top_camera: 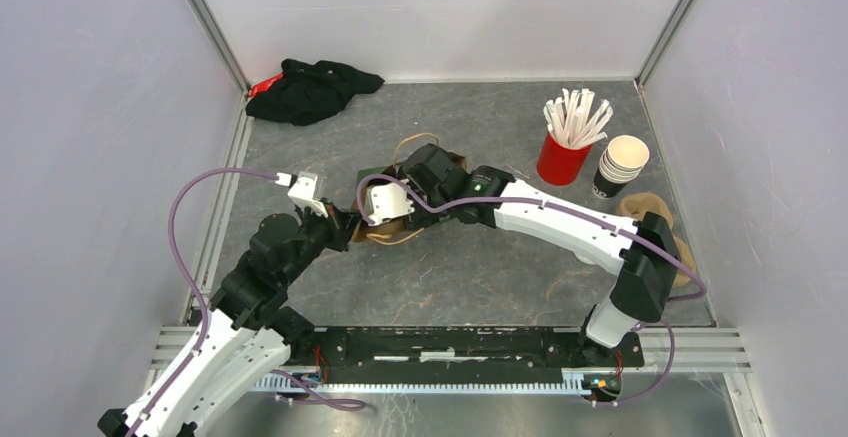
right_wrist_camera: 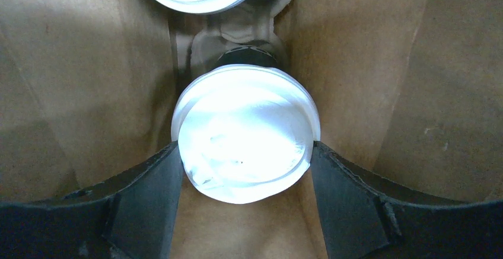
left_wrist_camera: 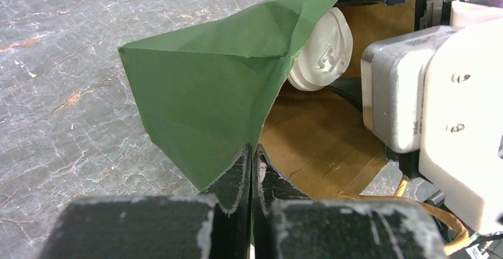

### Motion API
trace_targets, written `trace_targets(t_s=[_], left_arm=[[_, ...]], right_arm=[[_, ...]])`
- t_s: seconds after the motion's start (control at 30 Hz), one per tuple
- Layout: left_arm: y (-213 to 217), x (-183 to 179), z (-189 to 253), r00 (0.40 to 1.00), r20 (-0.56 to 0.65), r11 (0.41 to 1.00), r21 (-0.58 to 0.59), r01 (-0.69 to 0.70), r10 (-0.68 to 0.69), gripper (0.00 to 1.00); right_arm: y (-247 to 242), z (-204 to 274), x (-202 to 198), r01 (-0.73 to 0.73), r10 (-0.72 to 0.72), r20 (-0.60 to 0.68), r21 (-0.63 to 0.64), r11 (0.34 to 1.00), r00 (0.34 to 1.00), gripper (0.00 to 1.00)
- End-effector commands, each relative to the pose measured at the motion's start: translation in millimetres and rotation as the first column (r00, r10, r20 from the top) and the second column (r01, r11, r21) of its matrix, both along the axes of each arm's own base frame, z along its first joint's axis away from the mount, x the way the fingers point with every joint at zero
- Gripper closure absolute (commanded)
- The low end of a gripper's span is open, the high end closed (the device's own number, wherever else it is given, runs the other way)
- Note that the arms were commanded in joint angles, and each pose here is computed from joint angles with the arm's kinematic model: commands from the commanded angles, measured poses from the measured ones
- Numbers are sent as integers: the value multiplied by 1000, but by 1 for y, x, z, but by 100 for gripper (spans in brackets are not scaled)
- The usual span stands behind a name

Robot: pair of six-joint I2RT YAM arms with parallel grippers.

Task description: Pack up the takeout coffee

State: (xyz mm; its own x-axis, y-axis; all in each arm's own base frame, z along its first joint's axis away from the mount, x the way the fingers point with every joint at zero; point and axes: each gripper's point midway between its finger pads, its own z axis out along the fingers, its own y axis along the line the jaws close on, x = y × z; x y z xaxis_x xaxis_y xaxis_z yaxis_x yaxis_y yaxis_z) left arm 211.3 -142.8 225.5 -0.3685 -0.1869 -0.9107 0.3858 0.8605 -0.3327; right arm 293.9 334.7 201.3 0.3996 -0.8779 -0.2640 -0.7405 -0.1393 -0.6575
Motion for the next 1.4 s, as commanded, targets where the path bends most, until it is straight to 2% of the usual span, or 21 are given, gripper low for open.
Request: trace_targets(t_s=[0.0, 0.17, 0.37, 0.67, 0.87, 1.1, 1.37], left_arm=[[-4, -3, 11, 1000, 13, 999, -44, 14, -13, 98], [-5, -5, 10, 1000, 11, 999, -42, 27, -26, 98], [-7, -5, 14, 999, 15, 998, -45, 39, -39, 98], [-10, -8, 16, 998, -21, 998, -27, 62, -63, 98], [-14, -12, 8, 994, 19, 994, -29, 106, -106, 98], [-15, -9, 2, 993, 47, 994, -10, 111, -111, 98], [-20, -15, 6, 988, 37, 988, -24, 151, -150, 98]], right_arm=[[-3, 21, 18, 16, -19, 70, 37, 999, 997, 44], [-3, 13, 33, 26, -30, 83, 44, 999, 996, 44], [8, 8, 33, -1, -2, 44, 67, 998, 999, 44], [17, 32, -2, 7, 1, -62, 117, 993, 998, 46], [7, 24, -16, -22, 28, -100, 62, 998, 995, 47], [-6, 4, -11, -45, 45, -6, -35, 998, 999, 46], [-4, 6, 6, -74, 83, 78, -113, 991, 994, 46]])
